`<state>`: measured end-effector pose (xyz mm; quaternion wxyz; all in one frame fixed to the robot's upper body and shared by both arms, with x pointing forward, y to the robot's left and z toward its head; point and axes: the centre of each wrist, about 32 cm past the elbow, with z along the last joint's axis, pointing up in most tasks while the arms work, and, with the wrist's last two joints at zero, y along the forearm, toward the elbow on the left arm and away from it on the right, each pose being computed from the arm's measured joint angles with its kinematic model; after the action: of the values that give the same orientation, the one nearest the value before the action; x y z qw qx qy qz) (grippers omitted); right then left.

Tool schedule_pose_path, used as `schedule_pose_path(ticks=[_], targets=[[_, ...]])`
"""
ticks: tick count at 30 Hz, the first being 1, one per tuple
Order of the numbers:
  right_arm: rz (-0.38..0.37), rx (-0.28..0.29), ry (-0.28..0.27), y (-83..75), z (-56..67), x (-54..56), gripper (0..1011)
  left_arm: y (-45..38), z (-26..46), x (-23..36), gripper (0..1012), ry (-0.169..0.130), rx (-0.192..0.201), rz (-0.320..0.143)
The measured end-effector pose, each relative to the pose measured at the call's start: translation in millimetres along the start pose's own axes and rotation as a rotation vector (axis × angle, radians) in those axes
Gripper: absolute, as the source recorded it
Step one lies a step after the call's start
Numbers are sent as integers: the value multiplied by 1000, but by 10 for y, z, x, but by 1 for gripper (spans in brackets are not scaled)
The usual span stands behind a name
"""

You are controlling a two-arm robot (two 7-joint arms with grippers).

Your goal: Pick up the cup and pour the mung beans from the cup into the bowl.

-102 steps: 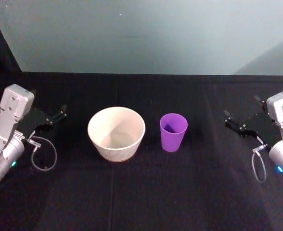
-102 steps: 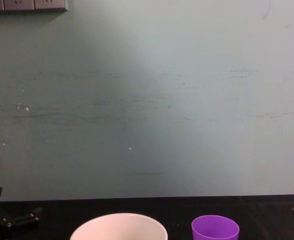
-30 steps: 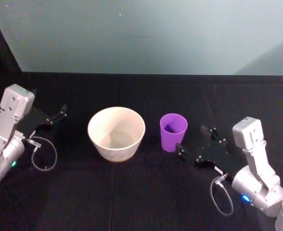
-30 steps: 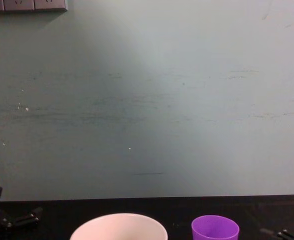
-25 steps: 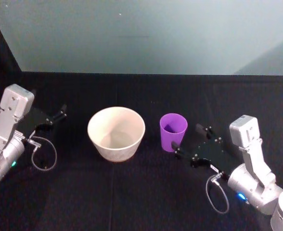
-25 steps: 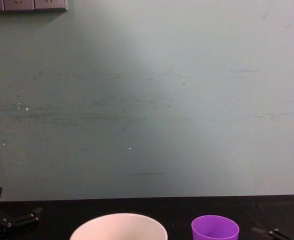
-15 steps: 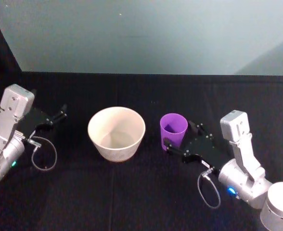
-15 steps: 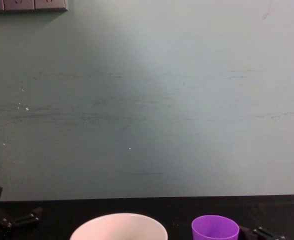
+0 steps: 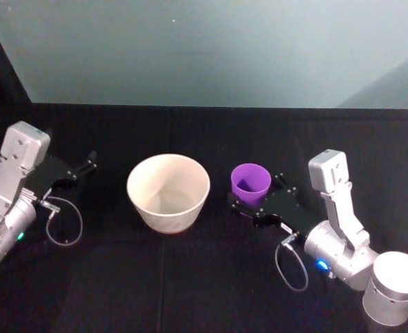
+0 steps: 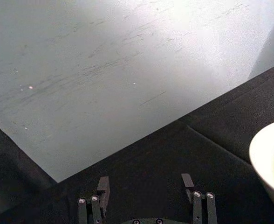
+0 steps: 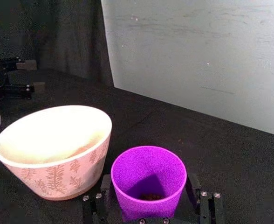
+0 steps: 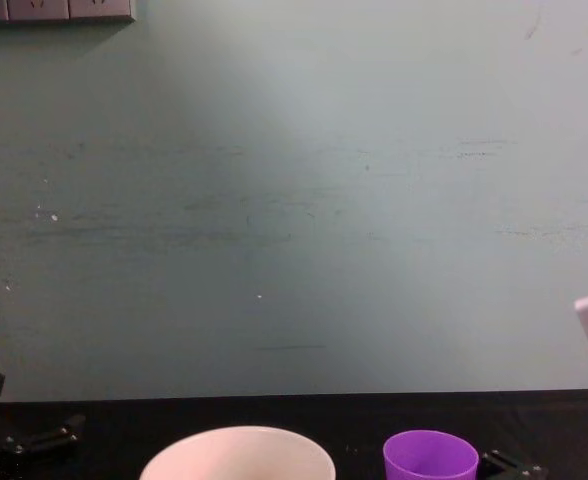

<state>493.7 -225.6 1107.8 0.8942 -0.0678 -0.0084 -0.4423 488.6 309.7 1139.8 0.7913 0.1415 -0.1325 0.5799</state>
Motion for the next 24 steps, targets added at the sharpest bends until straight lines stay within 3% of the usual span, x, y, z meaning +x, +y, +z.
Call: schedule_pose_path(ticks=[19, 24], targets=[[-4, 0, 4, 95, -24, -29, 1002, 0, 0, 0, 1000, 0, 0, 0], [-3, 2, 9, 98, -30, -34, 930, 0, 0, 0, 1000, 0, 0, 0]])
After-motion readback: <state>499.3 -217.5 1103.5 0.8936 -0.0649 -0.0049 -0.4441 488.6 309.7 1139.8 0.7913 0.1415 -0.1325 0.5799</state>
